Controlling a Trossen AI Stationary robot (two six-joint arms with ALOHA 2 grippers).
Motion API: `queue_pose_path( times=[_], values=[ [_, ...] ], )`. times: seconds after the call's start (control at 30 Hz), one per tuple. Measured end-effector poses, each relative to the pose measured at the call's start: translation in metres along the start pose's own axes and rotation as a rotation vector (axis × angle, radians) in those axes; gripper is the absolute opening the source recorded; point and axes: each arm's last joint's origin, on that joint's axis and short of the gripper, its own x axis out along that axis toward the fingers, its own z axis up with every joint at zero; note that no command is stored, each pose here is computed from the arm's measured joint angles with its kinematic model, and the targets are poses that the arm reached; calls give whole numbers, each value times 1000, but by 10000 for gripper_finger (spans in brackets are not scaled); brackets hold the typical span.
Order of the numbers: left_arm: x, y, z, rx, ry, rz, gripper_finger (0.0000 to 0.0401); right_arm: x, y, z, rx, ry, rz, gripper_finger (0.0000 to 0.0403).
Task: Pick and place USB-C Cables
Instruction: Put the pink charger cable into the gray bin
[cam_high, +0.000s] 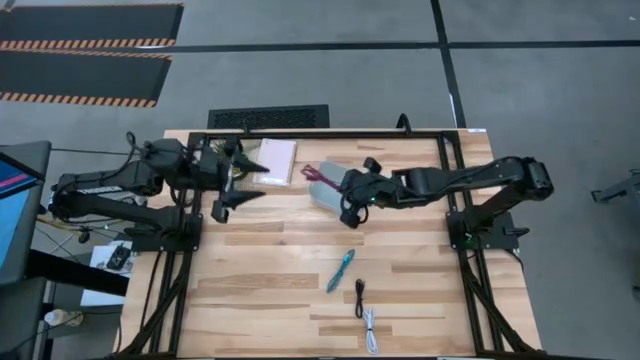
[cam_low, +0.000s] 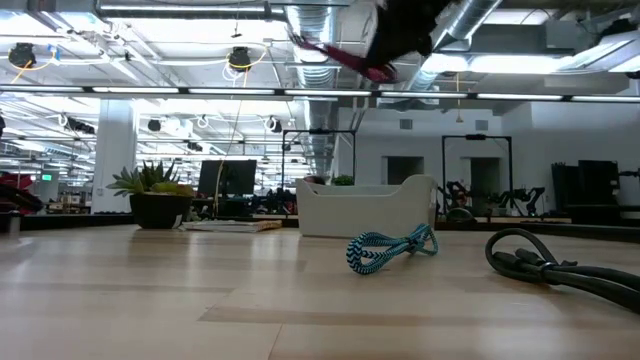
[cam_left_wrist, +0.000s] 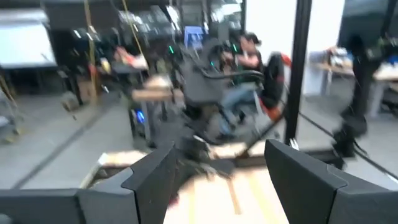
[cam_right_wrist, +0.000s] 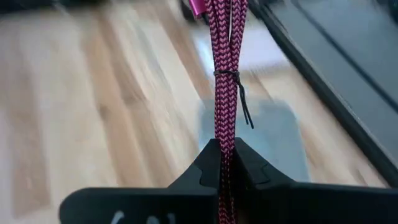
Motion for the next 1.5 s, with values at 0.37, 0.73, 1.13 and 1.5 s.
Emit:
queue_pose_path(
  times=[0.37, 0.73, 1.13, 1.5],
  values=[
    [49, -4, -50, -35, 315, 60, 240, -27, -26, 1, 145, -65, -240, 30],
    [112, 14, -92, 69, 318, 81, 240, -65, -30, 34, 182, -391, -146, 33],
    [121, 66, -84, -1, 63, 92, 240, -73, 7, 28, 64, -428, -37, 33],
    [99, 61, -55, -54, -47, -48, 240, -49, 23, 24, -57, -377, -58, 38]
  ],
)
